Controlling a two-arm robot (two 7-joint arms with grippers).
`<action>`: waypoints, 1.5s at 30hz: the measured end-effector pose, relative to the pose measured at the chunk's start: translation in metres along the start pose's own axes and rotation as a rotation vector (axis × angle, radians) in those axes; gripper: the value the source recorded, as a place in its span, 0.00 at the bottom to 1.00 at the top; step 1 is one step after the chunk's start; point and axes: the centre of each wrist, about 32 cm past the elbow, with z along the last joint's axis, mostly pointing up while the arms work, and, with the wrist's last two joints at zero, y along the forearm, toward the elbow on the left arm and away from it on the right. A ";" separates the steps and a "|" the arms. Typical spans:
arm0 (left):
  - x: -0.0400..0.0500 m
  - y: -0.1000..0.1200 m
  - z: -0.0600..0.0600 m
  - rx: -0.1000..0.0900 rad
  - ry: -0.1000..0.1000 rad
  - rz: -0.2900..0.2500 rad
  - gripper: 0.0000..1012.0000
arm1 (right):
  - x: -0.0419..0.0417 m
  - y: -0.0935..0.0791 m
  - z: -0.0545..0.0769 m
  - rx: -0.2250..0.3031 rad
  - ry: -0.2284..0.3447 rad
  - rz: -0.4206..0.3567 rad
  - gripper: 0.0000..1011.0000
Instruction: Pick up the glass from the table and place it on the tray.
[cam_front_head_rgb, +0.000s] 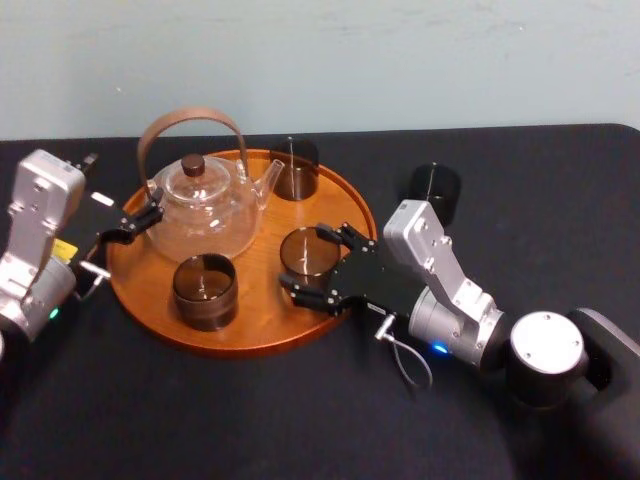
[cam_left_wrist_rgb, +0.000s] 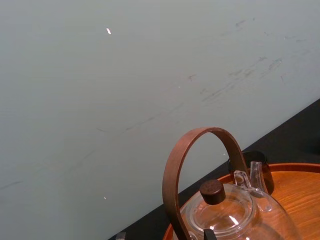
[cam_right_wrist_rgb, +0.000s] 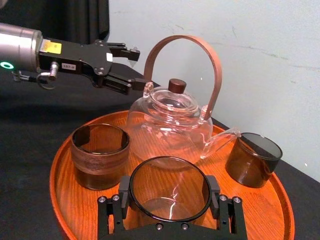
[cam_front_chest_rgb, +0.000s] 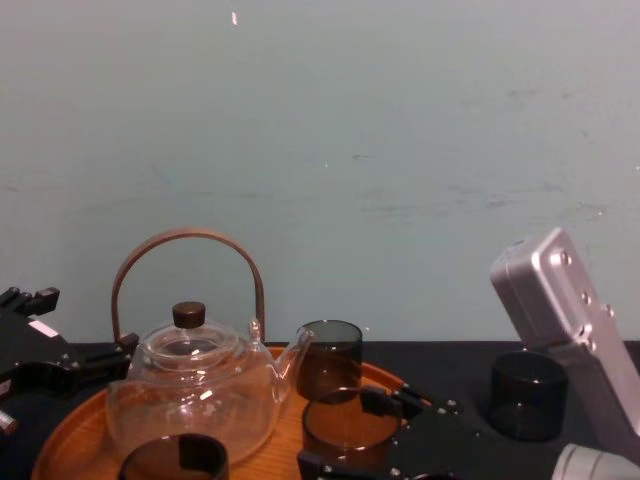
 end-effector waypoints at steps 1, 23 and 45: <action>0.0000 0.000 0.000 0.000 0.000 0.000 1.00 | 0.0000 0.000 0.000 0.000 0.000 0.000 0.91; 0.0000 0.000 0.000 0.000 0.000 0.000 1.00 | 0.0027 0.018 -0.009 -0.007 0.017 0.013 0.91; 0.0000 0.000 0.000 0.000 0.000 0.000 1.00 | -0.0007 0.025 -0.015 -0.012 0.032 0.022 0.91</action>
